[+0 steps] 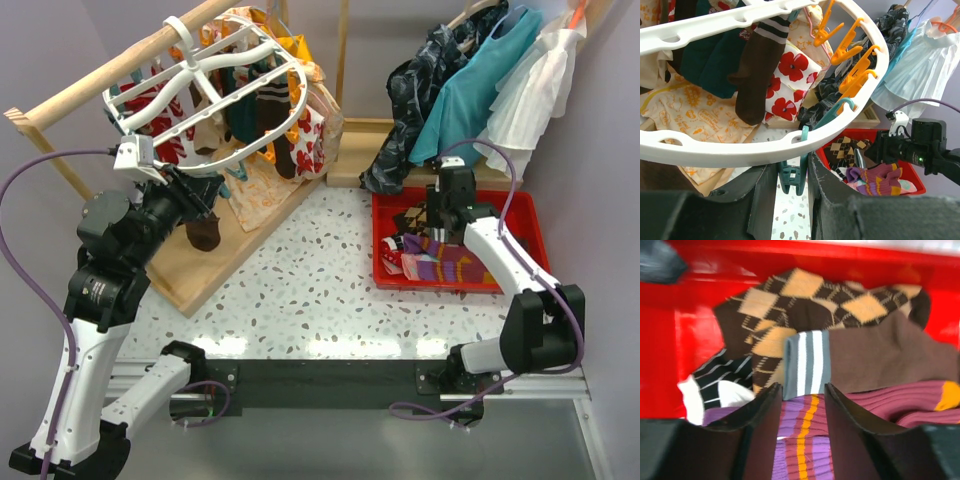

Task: Clip the socks to the hanger
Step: Pick up the sock from the bin.

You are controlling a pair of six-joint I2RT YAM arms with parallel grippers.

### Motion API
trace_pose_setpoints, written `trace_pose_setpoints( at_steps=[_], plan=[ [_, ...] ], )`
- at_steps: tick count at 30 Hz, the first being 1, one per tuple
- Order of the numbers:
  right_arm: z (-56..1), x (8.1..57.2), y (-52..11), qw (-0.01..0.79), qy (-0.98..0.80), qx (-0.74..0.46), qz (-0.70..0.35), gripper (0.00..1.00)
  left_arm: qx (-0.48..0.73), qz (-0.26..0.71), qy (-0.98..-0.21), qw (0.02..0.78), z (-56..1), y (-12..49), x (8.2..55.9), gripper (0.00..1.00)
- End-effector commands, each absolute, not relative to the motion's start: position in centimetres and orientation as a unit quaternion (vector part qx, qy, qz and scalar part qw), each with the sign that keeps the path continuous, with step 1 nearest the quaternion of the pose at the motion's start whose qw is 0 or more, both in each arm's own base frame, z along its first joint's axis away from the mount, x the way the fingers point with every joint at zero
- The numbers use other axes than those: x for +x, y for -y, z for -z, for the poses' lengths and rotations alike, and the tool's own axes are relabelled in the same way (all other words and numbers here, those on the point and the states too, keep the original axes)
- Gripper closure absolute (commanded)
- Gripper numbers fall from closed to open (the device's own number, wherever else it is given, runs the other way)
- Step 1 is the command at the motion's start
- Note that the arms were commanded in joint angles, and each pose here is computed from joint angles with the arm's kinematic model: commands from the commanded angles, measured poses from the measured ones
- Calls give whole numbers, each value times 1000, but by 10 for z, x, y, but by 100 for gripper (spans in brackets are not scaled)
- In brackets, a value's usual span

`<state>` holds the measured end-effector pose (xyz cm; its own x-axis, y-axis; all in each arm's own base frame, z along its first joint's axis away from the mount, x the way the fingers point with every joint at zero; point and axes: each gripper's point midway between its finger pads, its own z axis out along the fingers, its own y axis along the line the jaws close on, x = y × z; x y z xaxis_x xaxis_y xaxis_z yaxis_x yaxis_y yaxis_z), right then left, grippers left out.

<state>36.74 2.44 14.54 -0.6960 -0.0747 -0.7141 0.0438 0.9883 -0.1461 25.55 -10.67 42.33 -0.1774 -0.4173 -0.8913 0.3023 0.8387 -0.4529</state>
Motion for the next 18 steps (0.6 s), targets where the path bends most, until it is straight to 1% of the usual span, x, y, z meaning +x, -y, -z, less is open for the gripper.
trace_pose_setpoints(
  at_steps=[1, 2, 6, 15, 18],
  plan=[
    [-131, 377, -21, 393, -918, 35, 34, 61, -37, 288, -706, 646, -427, 109, 259, 91],
    [-125, 376, -20, 387, -921, 37, 29, 64, -37, 288, -706, 646, -427, 109, 259, 92],
    [-112, 377, -26, 376, -926, 34, 3, 70, -37, 287, -709, 643, -425, 110, 261, 92],
    [-92, 382, -26, 359, -932, 40, -9, 71, -36, 285, -712, 641, -422, 110, 264, 93],
    [-87, 382, -21, 355, -934, 48, -1, 76, -36, 284, -712, 641, -422, 110, 263, 93]
  ],
)
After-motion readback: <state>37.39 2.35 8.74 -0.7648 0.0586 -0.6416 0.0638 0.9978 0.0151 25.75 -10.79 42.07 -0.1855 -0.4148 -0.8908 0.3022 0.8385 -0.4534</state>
